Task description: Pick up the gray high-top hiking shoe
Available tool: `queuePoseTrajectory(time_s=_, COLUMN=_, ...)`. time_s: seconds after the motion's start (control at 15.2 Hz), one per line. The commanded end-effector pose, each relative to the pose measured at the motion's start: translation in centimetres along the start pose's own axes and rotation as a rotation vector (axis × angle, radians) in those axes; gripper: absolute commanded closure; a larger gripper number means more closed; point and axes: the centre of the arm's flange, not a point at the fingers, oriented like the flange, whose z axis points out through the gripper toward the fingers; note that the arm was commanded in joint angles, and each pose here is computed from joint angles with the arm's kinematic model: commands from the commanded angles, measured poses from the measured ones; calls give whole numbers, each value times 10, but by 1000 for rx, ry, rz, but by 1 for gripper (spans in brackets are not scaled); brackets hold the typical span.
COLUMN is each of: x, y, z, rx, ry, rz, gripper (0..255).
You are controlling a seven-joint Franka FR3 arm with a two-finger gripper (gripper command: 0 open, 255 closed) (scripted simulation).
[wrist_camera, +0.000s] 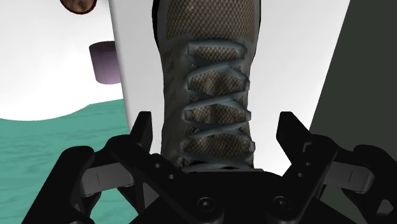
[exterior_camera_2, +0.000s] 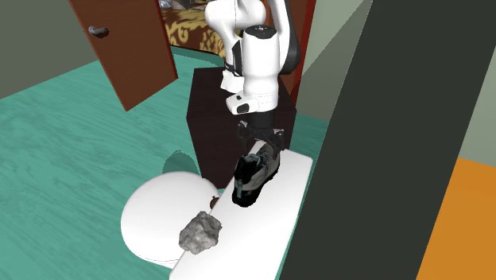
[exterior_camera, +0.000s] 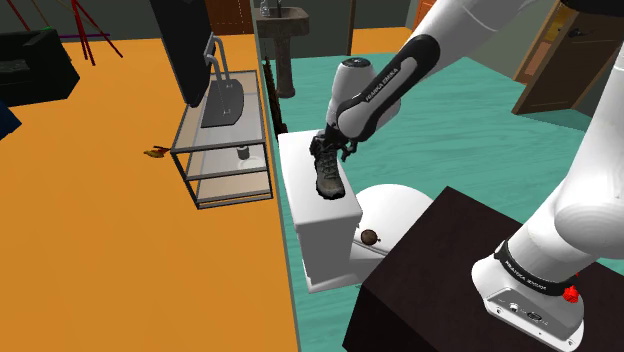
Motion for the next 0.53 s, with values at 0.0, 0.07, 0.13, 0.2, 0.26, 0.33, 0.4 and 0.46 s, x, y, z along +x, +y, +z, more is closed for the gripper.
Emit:
queuePoseTrajectory(time_s=0.0, x=-2, y=0, z=13, rx=0, ry=1, rz=0, gripper=0)
queuePoseTrajectory(time_s=0.07, x=-2, y=0, z=13, rx=0, ry=1, rz=0, gripper=0)
queuePoseTrajectory(time_s=0.13, x=-2, y=0, z=13, rx=0, ry=1, rz=0, gripper=0)
queuePoseTrajectory(time_s=0.2, x=-2, y=0, z=13, rx=0, ry=1, rz=0, gripper=255)
queuePoseTrajectory(time_s=0.26, x=-2, y=0, z=13, rx=0, ry=1, rz=0, gripper=255)
queuePoseTrajectory(time_s=0.33, x=-2, y=-1, z=13, rx=0, ry=1, rz=0, gripper=255)
queuePoseTrajectory(time_s=0.4, x=-2, y=-1, z=13, rx=0, ry=1, rz=0, gripper=255)
queuePoseTrajectory(time_s=0.46, x=-2, y=-1, z=13, rx=0, ry=1, rz=0, gripper=255)
